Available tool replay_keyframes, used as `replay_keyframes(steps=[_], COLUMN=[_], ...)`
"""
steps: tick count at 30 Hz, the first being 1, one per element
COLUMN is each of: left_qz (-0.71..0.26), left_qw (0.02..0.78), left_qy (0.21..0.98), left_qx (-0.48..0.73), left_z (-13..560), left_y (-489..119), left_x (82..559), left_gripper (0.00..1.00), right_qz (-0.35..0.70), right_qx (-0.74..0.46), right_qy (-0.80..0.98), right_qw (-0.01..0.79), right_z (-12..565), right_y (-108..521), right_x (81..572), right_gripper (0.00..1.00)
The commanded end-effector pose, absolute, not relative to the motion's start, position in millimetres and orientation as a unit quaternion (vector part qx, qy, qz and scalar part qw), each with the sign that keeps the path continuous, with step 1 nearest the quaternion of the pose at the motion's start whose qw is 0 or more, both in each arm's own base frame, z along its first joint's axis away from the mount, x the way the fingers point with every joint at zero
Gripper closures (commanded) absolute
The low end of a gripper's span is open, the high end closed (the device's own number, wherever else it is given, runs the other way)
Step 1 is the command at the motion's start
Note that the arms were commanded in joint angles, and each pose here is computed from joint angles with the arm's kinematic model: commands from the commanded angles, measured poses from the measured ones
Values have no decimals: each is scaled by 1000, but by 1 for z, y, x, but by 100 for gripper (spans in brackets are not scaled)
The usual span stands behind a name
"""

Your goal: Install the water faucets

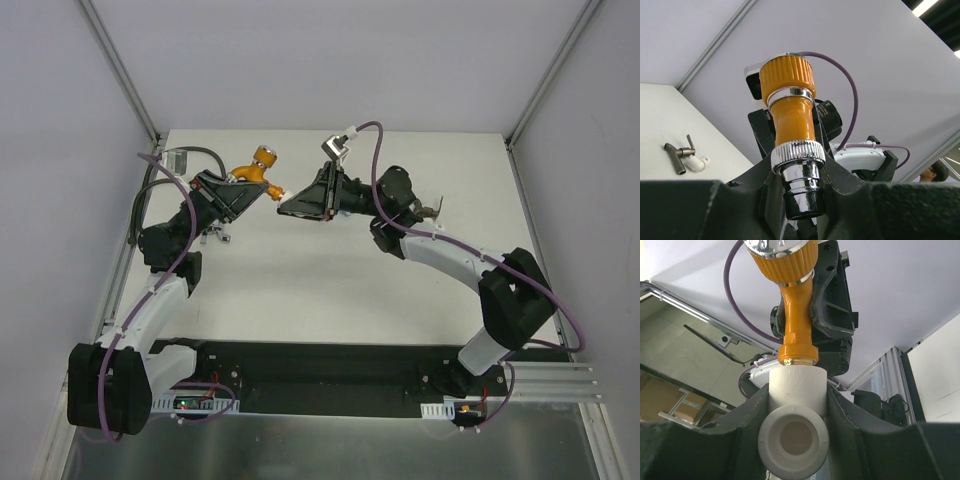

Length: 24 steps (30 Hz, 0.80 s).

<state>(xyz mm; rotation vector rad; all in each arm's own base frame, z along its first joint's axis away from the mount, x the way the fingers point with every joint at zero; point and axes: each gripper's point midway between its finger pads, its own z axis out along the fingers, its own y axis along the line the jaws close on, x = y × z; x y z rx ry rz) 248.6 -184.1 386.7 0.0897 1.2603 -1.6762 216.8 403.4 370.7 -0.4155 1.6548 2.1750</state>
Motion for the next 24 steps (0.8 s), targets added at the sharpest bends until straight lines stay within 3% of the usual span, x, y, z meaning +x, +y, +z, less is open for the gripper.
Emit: replay_keyframes(steps=[1,2,5,6,8,9,14,18,24], left_qz=[-678,-681,-688,-690,-691,-690,-681,-675,-672], left_qw=[574,572,563,558,554,553,540,533,517], left_qy=[408,409,420,427,434,439,479,500,525], left_qx=[208,202,181,175,164,159,122,99,81], left_z=[424,424,420,418,417,416,405,399,393], left_y=[-189,-189,-189,-189,-189,-189,-190,-190,-191], left_x=[185,187,196,199,203,205,222,231,240], left_gripper=[100,100,100,100,100,100,100,100,100], right_qz=[821,817,802,797,779,769,712,635,497], right_qx=[-170,-172,-180,-181,-183,-179,-189,-206,-237], right_qy=[492,495,504,507,521,536,565,613,635], right_qw=[234,240,265,273,298,299,372,423,542], right_z=[446,445,444,443,438,432,423,407,398], right_y=[388,387,383,380,374,373,358,345,316], right_x=[201,201,203,205,210,212,225,232,246], right_gripper=[98,97,75,61,45,31,3,0,4])
